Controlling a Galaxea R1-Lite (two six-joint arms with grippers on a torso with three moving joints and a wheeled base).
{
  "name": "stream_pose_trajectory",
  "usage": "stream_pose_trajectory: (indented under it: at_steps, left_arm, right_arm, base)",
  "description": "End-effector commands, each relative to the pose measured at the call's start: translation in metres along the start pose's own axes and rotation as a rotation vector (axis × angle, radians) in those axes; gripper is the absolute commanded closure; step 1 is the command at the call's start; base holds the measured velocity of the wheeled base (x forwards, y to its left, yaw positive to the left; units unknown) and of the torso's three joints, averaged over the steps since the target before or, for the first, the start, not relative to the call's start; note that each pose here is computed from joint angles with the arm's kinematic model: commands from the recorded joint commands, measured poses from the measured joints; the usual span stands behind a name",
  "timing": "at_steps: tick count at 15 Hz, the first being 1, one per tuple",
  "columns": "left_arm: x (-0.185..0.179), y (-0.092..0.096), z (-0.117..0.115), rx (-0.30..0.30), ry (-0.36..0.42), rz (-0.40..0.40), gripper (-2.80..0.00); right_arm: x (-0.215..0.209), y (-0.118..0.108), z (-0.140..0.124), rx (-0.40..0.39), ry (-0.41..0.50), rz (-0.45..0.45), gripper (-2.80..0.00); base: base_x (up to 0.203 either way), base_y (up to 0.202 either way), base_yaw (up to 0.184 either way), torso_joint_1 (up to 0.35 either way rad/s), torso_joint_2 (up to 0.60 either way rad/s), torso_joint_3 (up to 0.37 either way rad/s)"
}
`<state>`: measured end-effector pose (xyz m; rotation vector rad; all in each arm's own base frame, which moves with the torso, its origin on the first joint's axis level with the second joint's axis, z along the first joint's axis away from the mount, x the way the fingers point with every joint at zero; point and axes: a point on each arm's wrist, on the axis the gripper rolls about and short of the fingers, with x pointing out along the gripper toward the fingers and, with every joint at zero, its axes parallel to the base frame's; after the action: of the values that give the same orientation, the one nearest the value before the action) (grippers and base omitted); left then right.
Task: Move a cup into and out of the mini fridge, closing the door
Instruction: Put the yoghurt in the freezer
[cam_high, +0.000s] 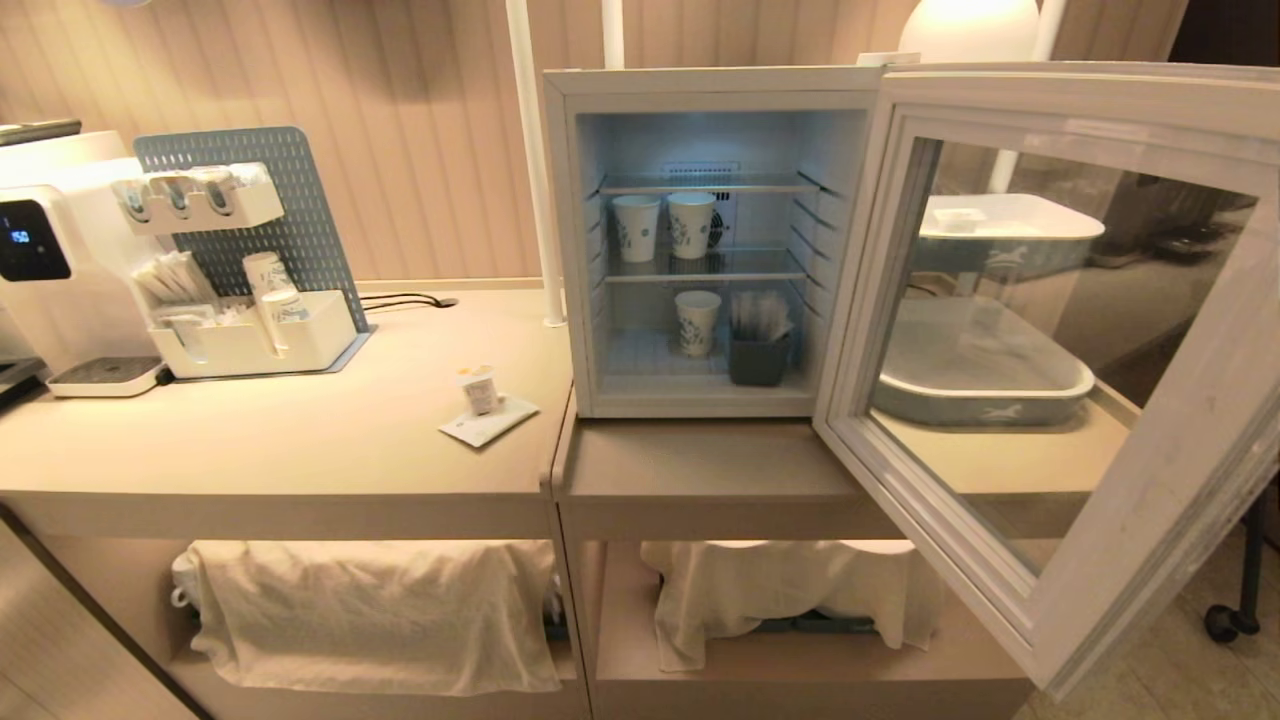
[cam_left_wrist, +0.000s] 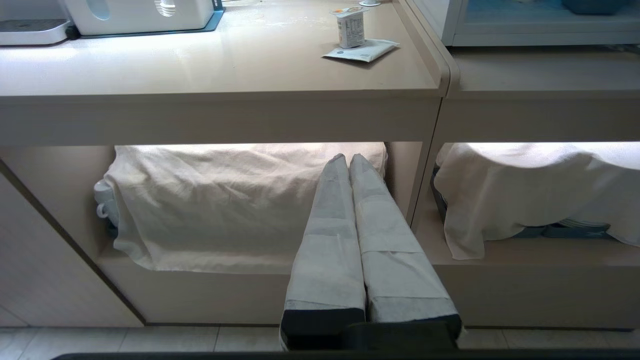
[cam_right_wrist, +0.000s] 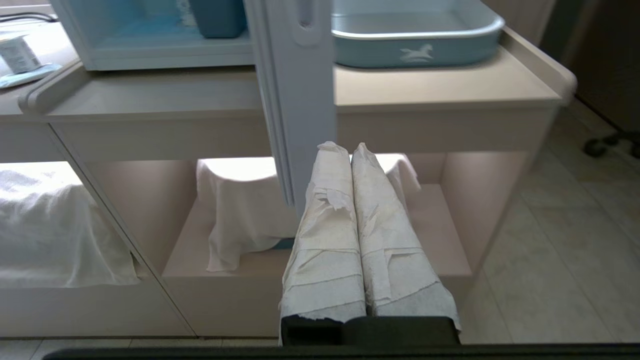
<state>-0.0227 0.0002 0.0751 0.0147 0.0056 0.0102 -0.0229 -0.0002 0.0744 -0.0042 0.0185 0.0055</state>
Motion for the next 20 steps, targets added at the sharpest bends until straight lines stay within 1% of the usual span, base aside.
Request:
stream_pose_trajectory:
  at_steps: [1, 2, 6, 20]
  left_arm:
    - [0.0, 0.0, -0.0002, 0.001, 0.002, 0.0, 0.0]
    - [0.0, 0.0, -0.0003, 0.001, 0.004, 0.0, 0.0]
    - [0.0, 0.0, -0.0002, -0.001, 0.002, 0.002, 0.0]
    - [0.0, 0.0, 0.0001, -0.009, -0.001, 0.002, 0.0]
  right_arm:
    - [0.0001, 0.0, 0.0, 0.0, 0.001, -0.001, 0.0]
    - [0.0001, 0.0, 0.0, 0.0, 0.001, -0.001, 0.0]
    - [0.0001, 0.0, 0.0, 0.0, 0.001, 0.001, 0.0]
    - [0.0001, 0.0, 0.0, 0.0, 0.001, -0.001, 0.0]
  base:
    - [-0.178, 0.0, 0.008, 0.007, 0.0, 0.012]
    - [-0.131, 0.001, 0.002, 0.002, 0.0, 0.002]
    - [-0.001, 0.025, 0.0, 0.002, 0.0, 0.001]
    - [0.0, 0.187, -0.001, 0.002, 0.0, 0.003]
